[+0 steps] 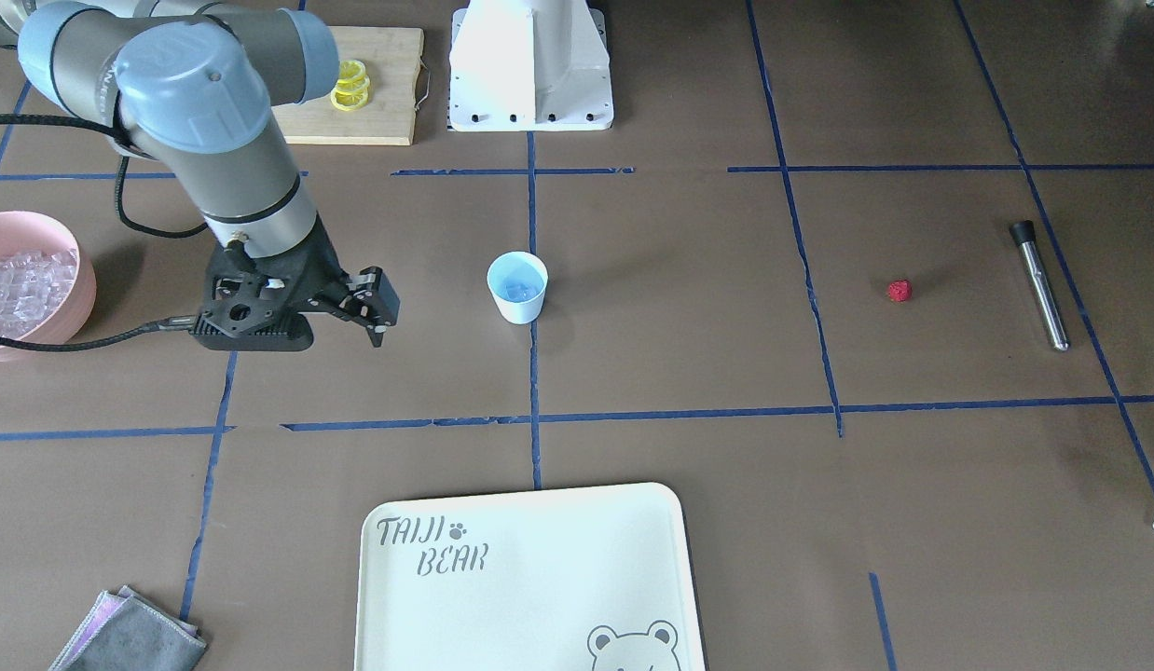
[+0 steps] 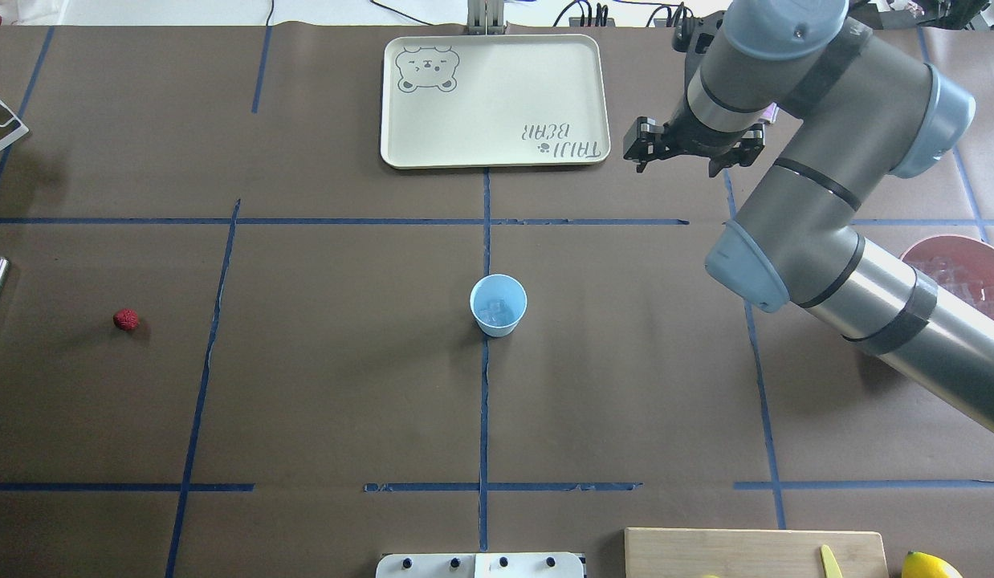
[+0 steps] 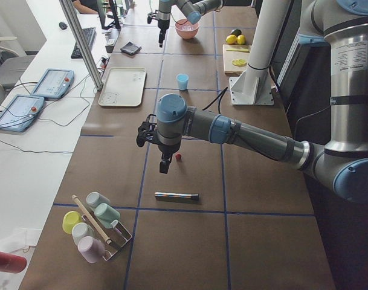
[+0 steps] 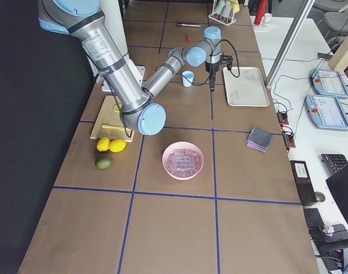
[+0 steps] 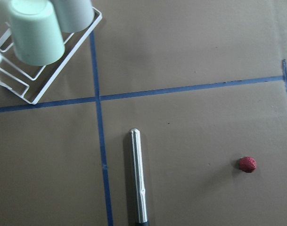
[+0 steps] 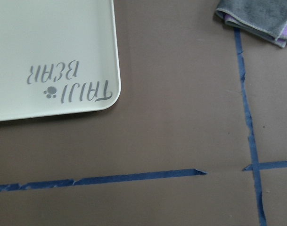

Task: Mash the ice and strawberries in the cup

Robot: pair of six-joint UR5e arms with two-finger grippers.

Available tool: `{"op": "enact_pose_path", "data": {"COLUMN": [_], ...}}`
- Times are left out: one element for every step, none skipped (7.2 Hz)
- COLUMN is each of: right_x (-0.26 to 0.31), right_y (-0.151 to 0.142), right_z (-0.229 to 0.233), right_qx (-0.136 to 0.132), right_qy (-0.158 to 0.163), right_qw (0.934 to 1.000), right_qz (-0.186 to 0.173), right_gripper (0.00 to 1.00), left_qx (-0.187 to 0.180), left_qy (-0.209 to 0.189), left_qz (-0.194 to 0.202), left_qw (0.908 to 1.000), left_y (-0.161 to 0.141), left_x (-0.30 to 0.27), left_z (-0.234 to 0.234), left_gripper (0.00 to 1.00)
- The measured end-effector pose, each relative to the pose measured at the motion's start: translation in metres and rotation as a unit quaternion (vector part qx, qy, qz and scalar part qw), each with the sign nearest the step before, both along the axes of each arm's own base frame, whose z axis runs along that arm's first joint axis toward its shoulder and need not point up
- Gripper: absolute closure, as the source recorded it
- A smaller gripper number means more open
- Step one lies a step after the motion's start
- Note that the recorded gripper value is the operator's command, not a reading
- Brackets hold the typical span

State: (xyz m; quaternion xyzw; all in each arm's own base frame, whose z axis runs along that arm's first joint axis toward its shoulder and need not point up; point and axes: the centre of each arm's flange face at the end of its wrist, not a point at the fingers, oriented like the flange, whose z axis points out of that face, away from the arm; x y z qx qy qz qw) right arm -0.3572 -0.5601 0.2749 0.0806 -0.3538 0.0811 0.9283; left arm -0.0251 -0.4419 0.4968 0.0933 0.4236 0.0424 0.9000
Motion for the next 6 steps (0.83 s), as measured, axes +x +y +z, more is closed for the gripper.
{"op": "enact_pose_path", "data": {"right_x": [0.011,0.024,0.048,0.081,0.122,0.166], "right_y": [-0.003,-0.011,-0.021,-0.031,-0.039,-0.043], "right_z": [0.027,0.044,0.059,0.078,0.098,0.121], "right_qx": [0.015,0.024,0.033,0.043,0.051,0.057], "right_qy": [0.014,0.025,0.035,0.041,0.039,0.031], "right_qw": [0.9998,0.9994,0.9988,0.9978,0.9963,0.9943], "right_qz": [0.005,0.005,-0.004,-0.027,-0.057,-0.085], "right_gripper": [0.01,0.01,0.01,0.01,0.01,0.01], "left_qx": [0.001,-0.002,-0.008,-0.017,-0.03,-0.04], "left_qy": [0.008,0.012,0.011,0.007,0.003,-0.007], "left_qz": [-0.008,-0.015,-0.023,-0.031,-0.036,-0.042], "left_qw": [0.9999,0.9998,0.9996,0.9994,0.9989,0.9983], "left_y": [-0.003,-0.009,-0.014,-0.015,-0.012,-0.007], "left_x": [0.02,0.041,0.063,0.088,0.116,0.147], "left_z": [-0.014,-0.027,-0.04,-0.054,-0.065,-0.07], "left_gripper": [0.0,0.0,0.0,0.0,0.0,0.0]}}
